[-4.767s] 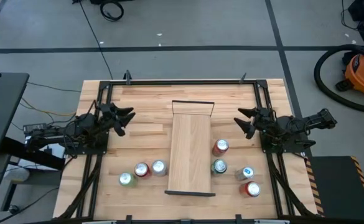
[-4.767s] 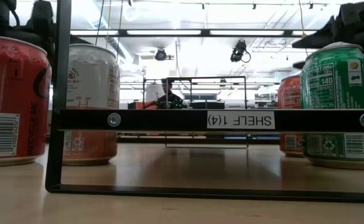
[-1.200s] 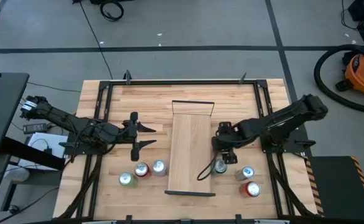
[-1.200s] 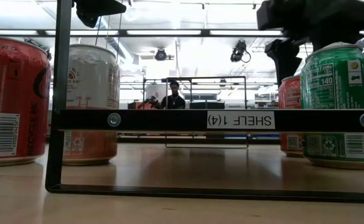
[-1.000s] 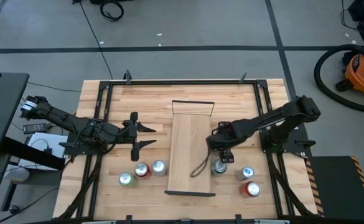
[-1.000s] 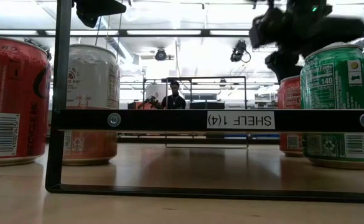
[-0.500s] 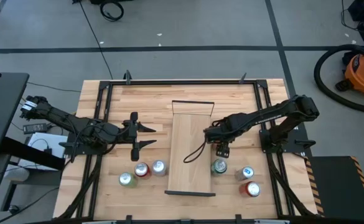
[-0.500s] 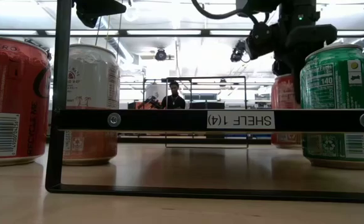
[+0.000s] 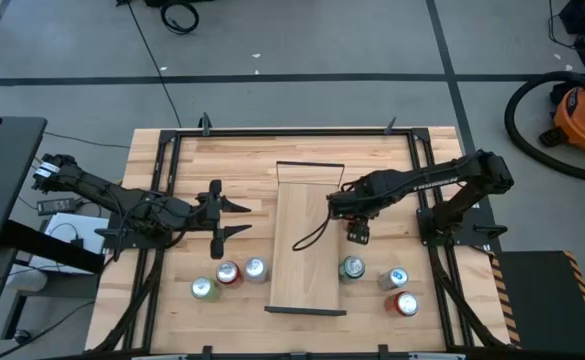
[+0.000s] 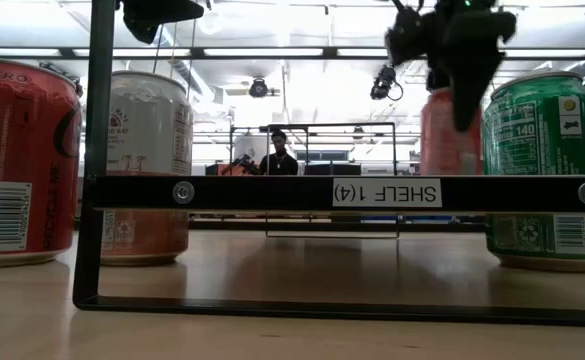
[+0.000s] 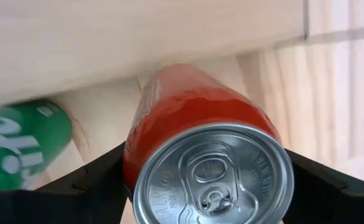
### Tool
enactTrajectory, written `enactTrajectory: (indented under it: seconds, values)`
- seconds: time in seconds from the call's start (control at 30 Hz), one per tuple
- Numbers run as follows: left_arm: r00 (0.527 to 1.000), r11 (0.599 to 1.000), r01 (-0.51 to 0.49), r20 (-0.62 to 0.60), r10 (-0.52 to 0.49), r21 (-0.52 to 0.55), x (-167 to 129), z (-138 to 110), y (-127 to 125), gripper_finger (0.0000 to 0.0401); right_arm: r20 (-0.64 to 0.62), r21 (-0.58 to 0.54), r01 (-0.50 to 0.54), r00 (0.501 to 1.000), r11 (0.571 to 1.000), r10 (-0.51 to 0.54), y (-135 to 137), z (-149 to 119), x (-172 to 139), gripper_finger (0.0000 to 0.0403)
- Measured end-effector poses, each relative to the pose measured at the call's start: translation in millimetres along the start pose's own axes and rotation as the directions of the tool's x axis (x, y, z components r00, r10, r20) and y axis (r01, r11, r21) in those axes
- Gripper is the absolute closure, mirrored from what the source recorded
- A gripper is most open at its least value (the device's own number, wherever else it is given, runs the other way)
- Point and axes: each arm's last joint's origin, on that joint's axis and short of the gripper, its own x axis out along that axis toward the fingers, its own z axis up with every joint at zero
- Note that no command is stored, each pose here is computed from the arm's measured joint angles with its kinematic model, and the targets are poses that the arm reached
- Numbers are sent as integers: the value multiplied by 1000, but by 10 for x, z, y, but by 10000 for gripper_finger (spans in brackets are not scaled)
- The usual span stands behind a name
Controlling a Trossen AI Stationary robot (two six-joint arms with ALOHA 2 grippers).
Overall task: Place canned beverage on shelf
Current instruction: Put the top red soda can on the shelf
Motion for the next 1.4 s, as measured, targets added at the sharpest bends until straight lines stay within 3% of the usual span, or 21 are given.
enactTrajectory:
  seconds: [0.33, 0.5, 1.0, 1.4]
  values:
    - [1000, 1000, 2, 22, -1, -11, 7, 21, -5, 207, 185, -87, -18, 982, 996, 34, 8, 223, -193, 75]
    - [1000, 1000, 2, 20, -1, -10, 8, 19, -6, 207, 201, -84, -45, 978, 995, 62, -49, 330, -128, 75]
    - [1000, 1000, 2, 20, -1, -9, 8, 19, -5, 207, 166, -109, -1, 986, 994, 19, -276, 566, 162, 73]
    - [1000, 1000, 2, 19, -2, -9, 8, 18, -5, 207, 206, -114, 7, 978, 993, 16, -328, 637, 110, 17]
